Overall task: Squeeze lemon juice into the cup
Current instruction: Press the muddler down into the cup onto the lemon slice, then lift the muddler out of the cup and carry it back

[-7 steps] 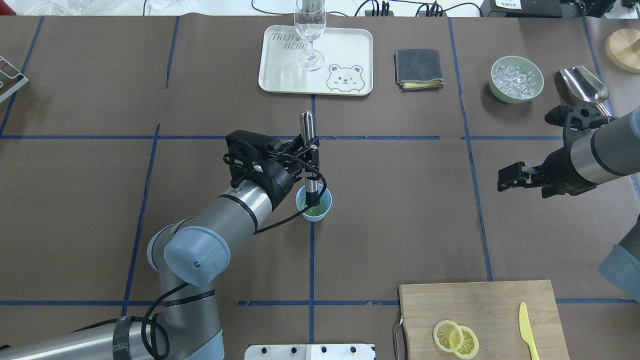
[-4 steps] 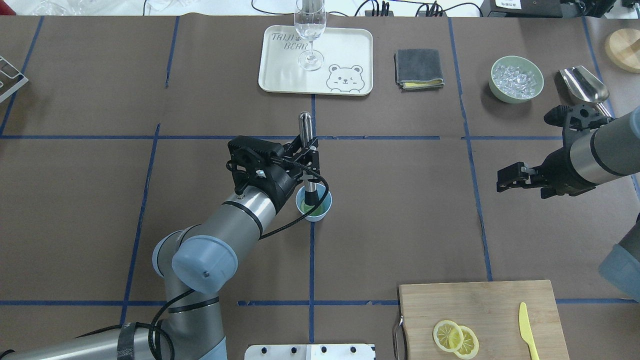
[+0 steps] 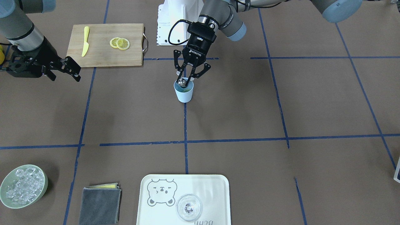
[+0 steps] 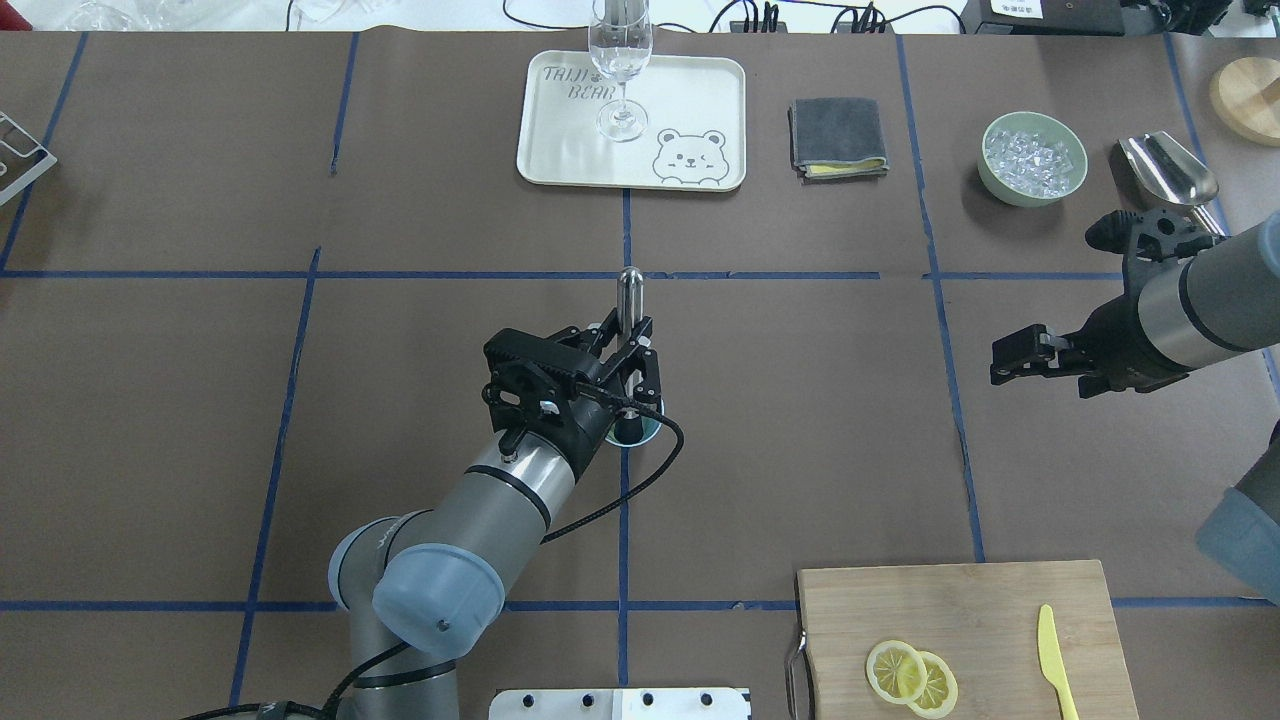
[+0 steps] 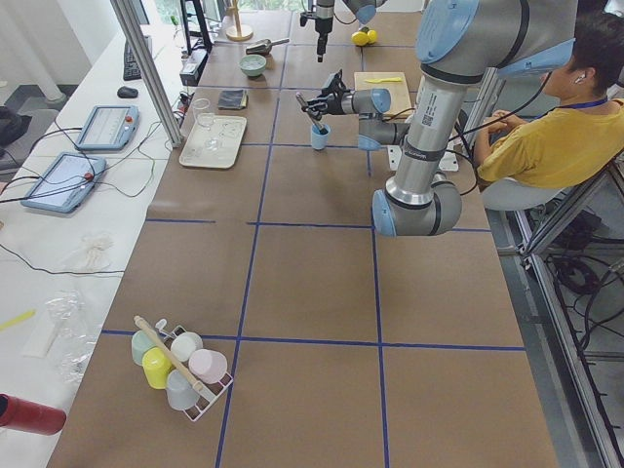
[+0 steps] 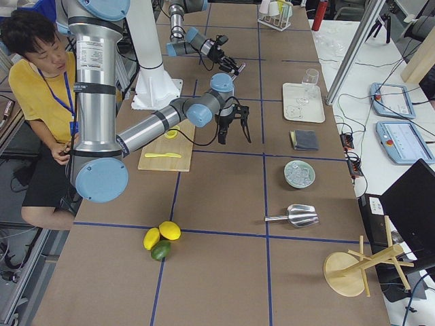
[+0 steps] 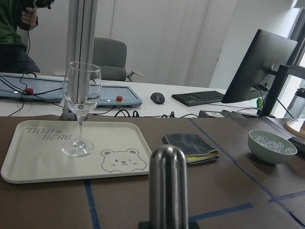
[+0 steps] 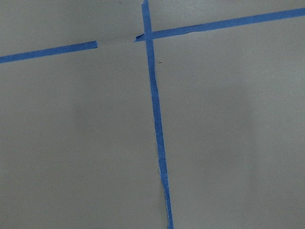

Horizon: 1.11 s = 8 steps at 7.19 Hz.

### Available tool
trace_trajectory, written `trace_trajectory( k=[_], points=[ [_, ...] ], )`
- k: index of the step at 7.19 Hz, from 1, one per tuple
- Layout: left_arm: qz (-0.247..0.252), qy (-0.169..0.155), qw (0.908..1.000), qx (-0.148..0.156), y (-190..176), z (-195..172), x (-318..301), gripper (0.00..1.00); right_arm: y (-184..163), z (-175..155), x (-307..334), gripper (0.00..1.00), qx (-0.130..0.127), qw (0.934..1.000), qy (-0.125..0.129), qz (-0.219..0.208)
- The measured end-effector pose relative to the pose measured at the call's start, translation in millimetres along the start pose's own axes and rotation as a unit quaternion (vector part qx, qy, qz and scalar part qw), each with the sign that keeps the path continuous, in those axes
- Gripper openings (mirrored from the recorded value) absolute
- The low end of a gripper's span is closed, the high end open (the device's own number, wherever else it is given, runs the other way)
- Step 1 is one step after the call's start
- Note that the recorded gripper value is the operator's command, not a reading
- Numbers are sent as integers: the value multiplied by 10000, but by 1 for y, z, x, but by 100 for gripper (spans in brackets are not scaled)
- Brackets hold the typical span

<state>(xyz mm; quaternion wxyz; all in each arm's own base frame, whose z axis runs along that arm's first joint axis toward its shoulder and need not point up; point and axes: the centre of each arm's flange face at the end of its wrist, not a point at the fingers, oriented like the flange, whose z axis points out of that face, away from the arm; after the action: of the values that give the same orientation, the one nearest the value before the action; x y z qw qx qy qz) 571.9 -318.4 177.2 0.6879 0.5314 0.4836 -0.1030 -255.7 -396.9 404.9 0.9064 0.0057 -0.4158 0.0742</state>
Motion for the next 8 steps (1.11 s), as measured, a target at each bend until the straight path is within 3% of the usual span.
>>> trace_trajectory(
  k=[4,8],
  points=[
    [99,-33,9999,16,6,-1,6,0,1,-3,-1,100,12,10000,-26,3],
    [485,375,9974,380,-74,-23,19,0,1,-3,-2,100,18,10000,-38,11]
  ],
)
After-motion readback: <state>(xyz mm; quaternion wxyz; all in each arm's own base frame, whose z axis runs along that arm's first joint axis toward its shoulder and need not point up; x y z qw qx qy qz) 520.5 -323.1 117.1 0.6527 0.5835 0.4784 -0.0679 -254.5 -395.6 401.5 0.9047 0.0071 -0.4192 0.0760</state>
